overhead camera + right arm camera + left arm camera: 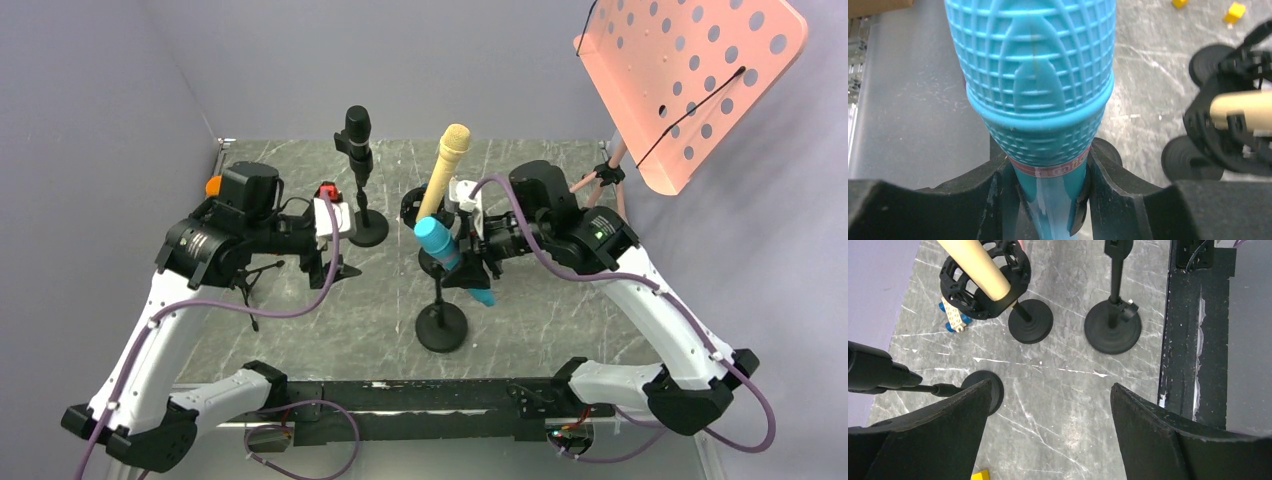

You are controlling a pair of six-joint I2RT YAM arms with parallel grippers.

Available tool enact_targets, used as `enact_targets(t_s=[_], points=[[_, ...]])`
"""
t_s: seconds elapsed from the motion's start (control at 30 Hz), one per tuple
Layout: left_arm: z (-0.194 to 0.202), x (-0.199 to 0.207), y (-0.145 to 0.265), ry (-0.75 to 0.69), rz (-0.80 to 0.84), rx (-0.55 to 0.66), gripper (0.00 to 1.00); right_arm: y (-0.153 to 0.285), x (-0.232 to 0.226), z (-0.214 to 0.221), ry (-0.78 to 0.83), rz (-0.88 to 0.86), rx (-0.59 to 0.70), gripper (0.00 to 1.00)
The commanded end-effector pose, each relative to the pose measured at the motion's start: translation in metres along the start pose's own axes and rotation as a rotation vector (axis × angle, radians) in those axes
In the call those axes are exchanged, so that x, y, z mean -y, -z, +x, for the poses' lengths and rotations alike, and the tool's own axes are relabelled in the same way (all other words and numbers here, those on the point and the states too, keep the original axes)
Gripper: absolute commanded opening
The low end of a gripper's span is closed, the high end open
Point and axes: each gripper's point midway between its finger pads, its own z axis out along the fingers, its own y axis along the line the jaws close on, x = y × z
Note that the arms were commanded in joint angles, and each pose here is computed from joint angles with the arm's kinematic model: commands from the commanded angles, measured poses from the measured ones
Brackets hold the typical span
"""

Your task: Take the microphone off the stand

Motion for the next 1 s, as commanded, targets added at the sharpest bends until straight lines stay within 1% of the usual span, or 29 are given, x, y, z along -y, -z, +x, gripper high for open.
enact_targets(t_s=[0.0, 0.13, 0.3, 0.33, 0.47, 0.57, 0.6, 0.7, 0.73, 0.8, 0.97], points=[[0.006, 0.019, 0.009, -0.005, -0.002, 0.015, 0.93, -0.004, -0.005, -0.068, 0.297, -0.034, 0.187, 0.00], [0.011, 0.034, 0.008, 0.036, 0.001, 0.066, 0.94, -0.027, -0.004, -0.070, 0.384, -0.060, 0.226, 0.00], [0.013, 0.038, -0.004, 0.106, 0.001, 0.147, 0.95, -0.055, 0.001, -0.060, 0.380, -0.097, 0.224, 0.00], [0.012, 0.037, -0.007, 0.113, 0.004, 0.163, 0.95, -0.059, 0.002, -0.058, 0.374, -0.104, 0.212, 0.03], [0.007, 0.028, -0.022, 0.144, 0.007, 0.212, 0.94, -0.065, 0.006, -0.053, 0.349, -0.102, 0.158, 0.43], [-0.001, 0.020, -0.033, 0.158, 0.006, 0.269, 0.94, -0.062, 0.007, -0.053, 0.341, -0.070, 0.148, 0.65], [-0.002, 0.018, -0.038, 0.158, 0.009, 0.283, 0.94, -0.062, 0.008, -0.053, 0.331, -0.059, 0.138, 0.69], [-0.007, 0.015, -0.049, 0.164, 0.019, 0.324, 0.93, -0.058, 0.008, -0.056, 0.315, -0.041, 0.110, 0.81], [-0.009, 0.015, -0.052, 0.164, 0.027, 0.341, 0.92, -0.056, 0.008, -0.059, 0.315, -0.031, 0.103, 0.84], [-0.013, 0.018, -0.056, 0.161, 0.052, 0.368, 0.92, -0.053, 0.008, -0.064, 0.308, -0.021, 0.092, 0.85], [-0.013, 0.031, -0.067, 0.148, 0.110, 0.397, 0.89, -0.049, 0.011, -0.076, 0.241, 0.013, 0.090, 0.85]])
